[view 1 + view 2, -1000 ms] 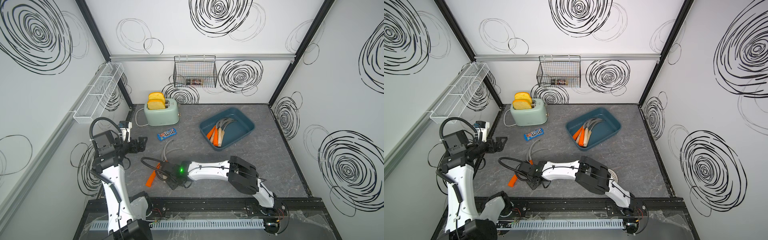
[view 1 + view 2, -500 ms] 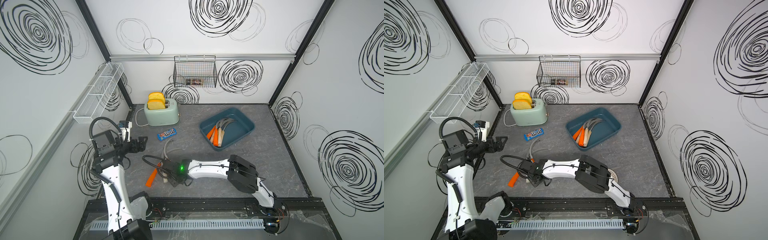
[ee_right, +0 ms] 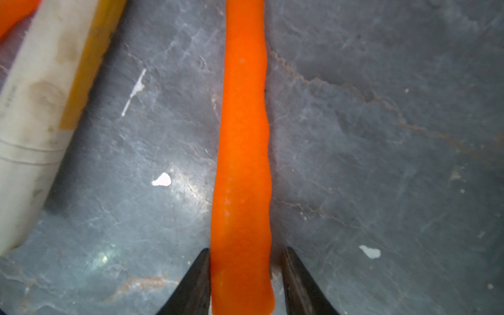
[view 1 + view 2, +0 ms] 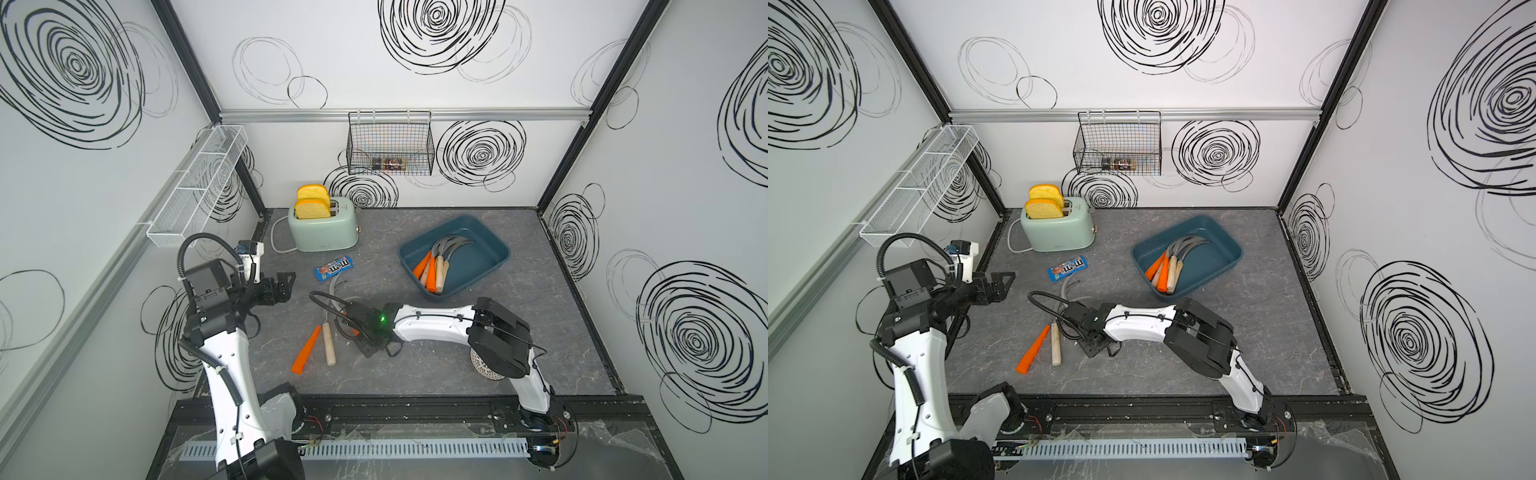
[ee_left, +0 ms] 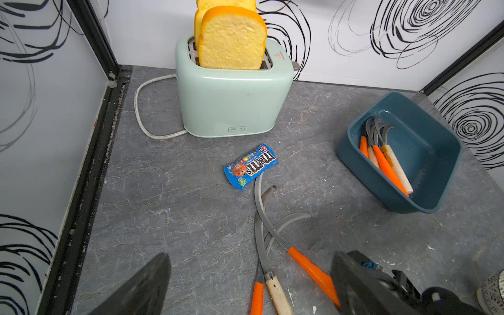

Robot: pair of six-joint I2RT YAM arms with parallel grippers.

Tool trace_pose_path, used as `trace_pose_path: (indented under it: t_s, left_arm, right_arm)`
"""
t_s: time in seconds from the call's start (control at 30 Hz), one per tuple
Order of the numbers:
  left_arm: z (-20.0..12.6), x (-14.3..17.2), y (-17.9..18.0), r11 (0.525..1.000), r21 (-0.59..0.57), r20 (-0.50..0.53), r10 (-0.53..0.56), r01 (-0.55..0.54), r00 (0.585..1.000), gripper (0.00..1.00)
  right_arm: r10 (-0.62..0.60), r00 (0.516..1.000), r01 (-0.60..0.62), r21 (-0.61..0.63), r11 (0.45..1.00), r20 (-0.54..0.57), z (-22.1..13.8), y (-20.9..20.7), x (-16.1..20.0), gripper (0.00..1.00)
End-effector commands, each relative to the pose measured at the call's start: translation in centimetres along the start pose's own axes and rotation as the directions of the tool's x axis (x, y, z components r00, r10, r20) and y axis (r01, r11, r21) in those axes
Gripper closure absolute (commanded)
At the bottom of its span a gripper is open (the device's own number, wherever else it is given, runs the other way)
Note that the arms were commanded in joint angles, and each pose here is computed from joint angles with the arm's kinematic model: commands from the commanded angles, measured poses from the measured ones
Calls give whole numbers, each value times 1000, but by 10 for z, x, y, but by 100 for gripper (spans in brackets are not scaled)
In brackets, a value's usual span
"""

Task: Put small sickles into storage boxes
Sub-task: Pick up the sickle at the center of the board.

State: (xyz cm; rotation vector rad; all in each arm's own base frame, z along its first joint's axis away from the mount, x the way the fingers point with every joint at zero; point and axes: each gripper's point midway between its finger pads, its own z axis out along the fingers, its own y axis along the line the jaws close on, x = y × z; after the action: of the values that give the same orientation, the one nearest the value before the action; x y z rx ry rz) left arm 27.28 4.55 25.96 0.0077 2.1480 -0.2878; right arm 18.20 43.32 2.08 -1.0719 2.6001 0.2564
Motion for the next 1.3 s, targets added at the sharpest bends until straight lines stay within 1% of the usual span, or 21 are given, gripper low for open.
trace_pose_path:
  t_s: [0.0,0.2,0.47,0.83,1.27]
  left_arm:
    - [-7,-12,-3,1000,4,35,20,-20,999,4]
    - [-6,-12,-2,1000,4,35,17,-17,999,4]
    - [-8,-16,-1,1000,-5,40,22,-22,999,4]
    - [-10,-15,-7,1000,14,40,27,-27,999,4]
    - [-13,-2,-22,995,80,20,57,-59,998,4]
  right_arm:
    - [-46,999,46,-17,999,-1,-16,0,4,52]
    - [-78,997,78,-7,997,31,-28,-2,-9,49]
    - [-84,996,85,-24,996,33,-26,0,-25,49]
    - [-79,997,79,-56,995,3,-12,-2,-37,50]
    - [-94,995,92,-58,994,-33,6,1,-34,51]
